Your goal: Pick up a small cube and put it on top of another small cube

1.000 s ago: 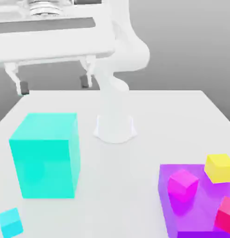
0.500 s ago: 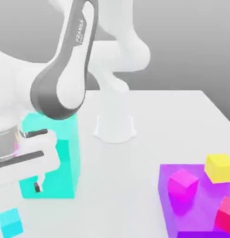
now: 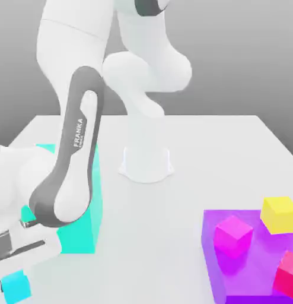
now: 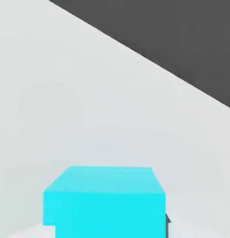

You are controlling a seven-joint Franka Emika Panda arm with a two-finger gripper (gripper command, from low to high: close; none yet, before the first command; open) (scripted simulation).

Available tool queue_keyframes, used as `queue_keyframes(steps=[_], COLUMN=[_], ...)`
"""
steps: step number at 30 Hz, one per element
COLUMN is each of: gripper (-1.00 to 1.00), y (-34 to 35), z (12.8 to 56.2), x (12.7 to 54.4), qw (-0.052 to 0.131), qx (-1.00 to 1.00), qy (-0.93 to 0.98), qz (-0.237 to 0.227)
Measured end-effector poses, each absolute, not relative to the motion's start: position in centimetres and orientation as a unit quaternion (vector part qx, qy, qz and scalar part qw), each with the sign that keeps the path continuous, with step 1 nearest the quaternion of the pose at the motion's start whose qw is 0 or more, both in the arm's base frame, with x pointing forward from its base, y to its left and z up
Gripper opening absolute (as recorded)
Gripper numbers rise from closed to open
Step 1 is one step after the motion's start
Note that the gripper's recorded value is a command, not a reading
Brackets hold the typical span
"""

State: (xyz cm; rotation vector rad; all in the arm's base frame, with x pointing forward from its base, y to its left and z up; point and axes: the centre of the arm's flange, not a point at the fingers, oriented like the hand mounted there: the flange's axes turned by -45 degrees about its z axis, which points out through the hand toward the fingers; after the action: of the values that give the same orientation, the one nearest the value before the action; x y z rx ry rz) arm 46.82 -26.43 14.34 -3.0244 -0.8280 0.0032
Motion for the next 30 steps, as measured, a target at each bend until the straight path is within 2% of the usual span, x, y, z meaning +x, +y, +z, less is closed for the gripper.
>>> queue_keyframes(steps=[2,4,10,15,18,22,25,29,30], gripper=[-1.0,-1.0,-1.0,-1.0,-1.0,-1.0,-1.0,-1.0,1.0], y=[-26.4,-24.1,-9.3,3.2,11.8,24.2,27.8,28.3,28.2], z=[17.1,19.2,22.7,25.9,28.1,31.6,33.5,28.9,28.1], x=[46.9,47.7,51.3,50.6,48.4,41.8,38.1,37.4,37.3], qw=[0.001,0.007,0.033,0.042,0.039,0.023,0.007,0.001,0.001], qx=[-0.964,-0.956,-0.887,-0.803,-0.729,-0.592,-0.527,-0.514,-0.514], qy=[-0.265,-0.292,-0.461,-0.595,-0.683,-0.806,-0.85,-0.858,-0.858], qz=[0.0,-0.001,-0.003,-0.001,0.001,0.003,0.001,0.001,0.001])
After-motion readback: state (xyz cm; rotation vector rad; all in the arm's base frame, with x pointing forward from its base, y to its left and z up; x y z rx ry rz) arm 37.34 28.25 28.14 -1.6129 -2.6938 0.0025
